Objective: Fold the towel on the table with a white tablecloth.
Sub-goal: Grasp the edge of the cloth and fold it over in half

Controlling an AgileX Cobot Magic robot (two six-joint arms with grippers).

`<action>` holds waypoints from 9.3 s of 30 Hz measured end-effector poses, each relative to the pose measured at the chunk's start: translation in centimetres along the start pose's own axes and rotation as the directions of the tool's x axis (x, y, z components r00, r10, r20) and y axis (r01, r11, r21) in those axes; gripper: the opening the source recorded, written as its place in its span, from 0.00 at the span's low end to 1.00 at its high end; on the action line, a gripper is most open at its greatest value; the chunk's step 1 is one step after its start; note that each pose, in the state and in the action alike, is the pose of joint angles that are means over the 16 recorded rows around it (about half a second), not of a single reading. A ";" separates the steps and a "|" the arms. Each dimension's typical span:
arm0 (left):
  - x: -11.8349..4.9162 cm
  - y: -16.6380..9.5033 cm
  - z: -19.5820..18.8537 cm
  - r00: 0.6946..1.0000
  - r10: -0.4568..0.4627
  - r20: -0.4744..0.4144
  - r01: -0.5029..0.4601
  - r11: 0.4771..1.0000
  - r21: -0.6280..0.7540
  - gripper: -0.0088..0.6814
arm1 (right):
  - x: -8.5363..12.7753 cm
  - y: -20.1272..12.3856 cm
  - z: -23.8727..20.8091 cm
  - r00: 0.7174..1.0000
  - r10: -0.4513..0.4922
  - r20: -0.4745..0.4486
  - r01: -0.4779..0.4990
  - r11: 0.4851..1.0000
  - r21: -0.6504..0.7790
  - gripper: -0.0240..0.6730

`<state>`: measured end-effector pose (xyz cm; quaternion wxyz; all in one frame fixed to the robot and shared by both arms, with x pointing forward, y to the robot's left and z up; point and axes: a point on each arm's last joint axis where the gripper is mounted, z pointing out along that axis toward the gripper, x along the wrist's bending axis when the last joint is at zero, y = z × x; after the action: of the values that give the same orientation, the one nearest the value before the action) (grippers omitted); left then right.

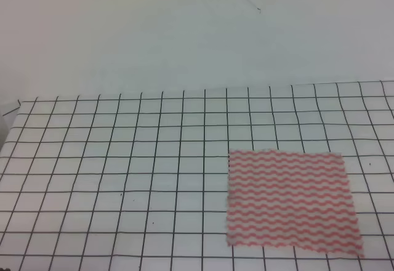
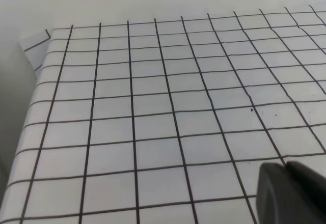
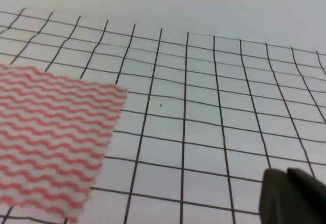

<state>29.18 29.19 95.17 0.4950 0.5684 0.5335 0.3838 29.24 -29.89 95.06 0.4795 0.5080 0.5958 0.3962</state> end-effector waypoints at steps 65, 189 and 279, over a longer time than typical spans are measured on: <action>-1.8 1.8 -0.3 0.405 -0.872 0.274 0.895 0.439 0.073 0.01 | -3.7 3.6 -1.5 0.501 0.854 -0.141 -0.768 0.364 -0.527 0.03; -6.5 10.0 7.4 0.770 -0.460 0.441 0.189 0.826 0.531 0.01 | 5.1 1.3 20.6 0.847 0.481 -0.228 0.006 0.421 0.907 0.34; -6.6 9.6 7.1 0.770 -0.429 0.472 0.123 0.826 0.550 0.01 | 5.6 1.4 20.0 0.812 0.538 -0.226 -0.068 0.472 0.879 0.41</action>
<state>37.30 22.13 103.58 0.5250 0.6753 0.5169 -0.0348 48.87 -24.46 90.99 -0.0684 0.6603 0.7039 0.2528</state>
